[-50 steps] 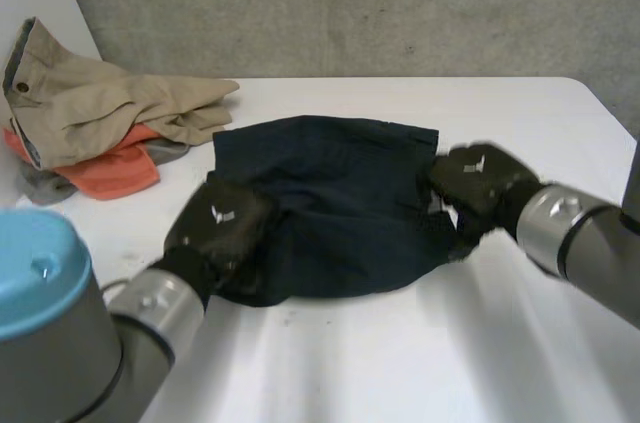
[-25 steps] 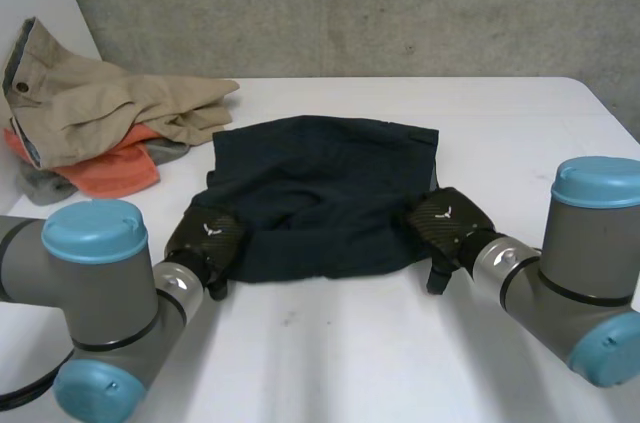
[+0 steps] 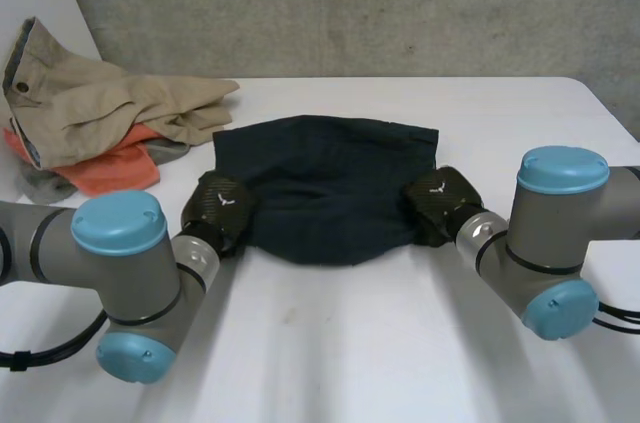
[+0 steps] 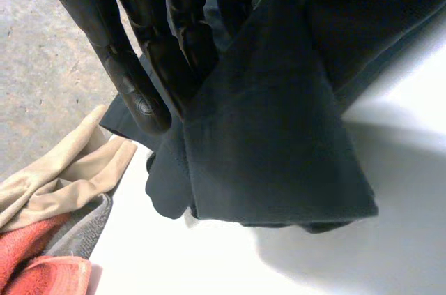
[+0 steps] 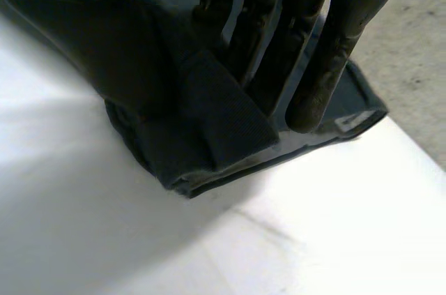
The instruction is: Fold the laundry.
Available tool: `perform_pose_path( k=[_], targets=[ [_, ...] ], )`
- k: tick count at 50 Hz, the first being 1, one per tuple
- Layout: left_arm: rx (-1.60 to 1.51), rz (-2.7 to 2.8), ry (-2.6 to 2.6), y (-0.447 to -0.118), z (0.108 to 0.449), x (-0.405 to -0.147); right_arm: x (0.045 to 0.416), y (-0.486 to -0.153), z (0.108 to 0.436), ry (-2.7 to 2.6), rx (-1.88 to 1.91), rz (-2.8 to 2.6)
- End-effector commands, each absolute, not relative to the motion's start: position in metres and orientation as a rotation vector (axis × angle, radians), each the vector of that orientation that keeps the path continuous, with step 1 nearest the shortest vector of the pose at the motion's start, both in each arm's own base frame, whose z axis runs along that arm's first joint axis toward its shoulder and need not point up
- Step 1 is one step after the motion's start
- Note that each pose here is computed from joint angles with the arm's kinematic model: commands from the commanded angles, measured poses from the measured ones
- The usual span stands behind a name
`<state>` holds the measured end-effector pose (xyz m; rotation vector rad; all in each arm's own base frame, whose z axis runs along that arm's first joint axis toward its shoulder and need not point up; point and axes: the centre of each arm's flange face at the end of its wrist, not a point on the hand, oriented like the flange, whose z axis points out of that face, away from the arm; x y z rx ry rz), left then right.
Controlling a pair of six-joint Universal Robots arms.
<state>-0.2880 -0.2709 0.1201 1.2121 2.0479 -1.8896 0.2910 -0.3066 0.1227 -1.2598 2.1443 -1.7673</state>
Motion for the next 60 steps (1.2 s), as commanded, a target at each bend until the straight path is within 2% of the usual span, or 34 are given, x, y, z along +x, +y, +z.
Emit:
perform_pose_path(
  k=[1, 8, 9, 13, 16, 18, 23, 30, 31, 34, 36, 41, 43, 46, 50, 53, 56, 60],
  targets=[
    [1.180, -1.965, 1.984, -0.268, 0.156, -0.287, 0.288, -0.310, 0.170, 2.106, -1.206, -1.955],
    [1.094, -2.151, 1.844, -0.247, 0.246, -0.278, 0.277, -0.293, 0.249, 2.026, -1.235, -2.078],
    [1.064, -2.209, 1.795, -0.241, 0.271, -0.276, 0.275, -0.287, 0.273, 1.996, -1.243, -2.119],
    [0.980, -2.340, 1.699, -0.227, 0.326, -0.268, 0.270, -0.272, 0.328, 1.905, -1.217, -2.245],
    [0.921, -2.404, 1.688, -0.222, 0.353, -0.264, 0.263, -0.262, 0.361, 1.843, -1.182, -2.335],
    [0.905, -2.422, 1.692, -0.222, 0.360, -0.263, 0.261, -0.258, 0.370, 1.828, -1.175, -2.353],
    [0.898, -2.438, 1.699, -0.225, 0.369, -0.265, 0.263, -0.261, 0.362, 1.870, -1.197, -2.298],
    [1.029, -2.268, 1.872, -0.266, 0.305, -0.287, 0.276, -0.287, 0.307, 2.004, -1.257, -2.116],
    [1.053, -2.218, 1.913, -0.278, 0.287, -0.292, 0.279, -0.294, 0.292, 2.028, -1.265, -2.078],
    [1.064, -2.182, 1.940, -0.303, 0.265, -0.303, 0.289, -0.313, 0.269, 2.028, -1.267, -2.075],
    [1.059, -2.199, 1.921, -0.314, 0.262, -0.309, 0.294, -0.324, 0.263, 1.997, -1.246, -2.121],
    [0.970, -2.376, 1.711, -0.344, 0.290, -0.325, 0.306, -0.354, 0.275, 1.746, -1.070, -2.432],
    [0.855, -2.540, 1.518, -0.353, 0.323, -0.329, 0.310, -0.366, 0.299, 1.519, -0.917, -2.633],
    [0.691, -2.732, 1.244, -0.355, 0.366, -0.332, 0.310, -0.373, 0.335, 1.219, -0.718, -2.851],
    [0.548, -2.877, 0.999, -0.340, 0.406, -0.332, 0.308, -0.371, 0.361, 1.025, -0.595, -2.973],
    [0.530, -2.897, 0.999, -0.328, 0.411, -0.332, 0.308, -0.371, 0.365, 1.037, -0.589, -2.967],
    [0.526, -2.876, 1.077, -0.321, 0.404, -0.327, 0.311, -0.369, 0.355, 1.151, -0.645, -2.899],
    [0.614, -2.782, 1.263, -0.316, 0.365, -0.322, 0.312, -0.367, 0.332, 1.332, -0.740, -2.785]
  ],
)
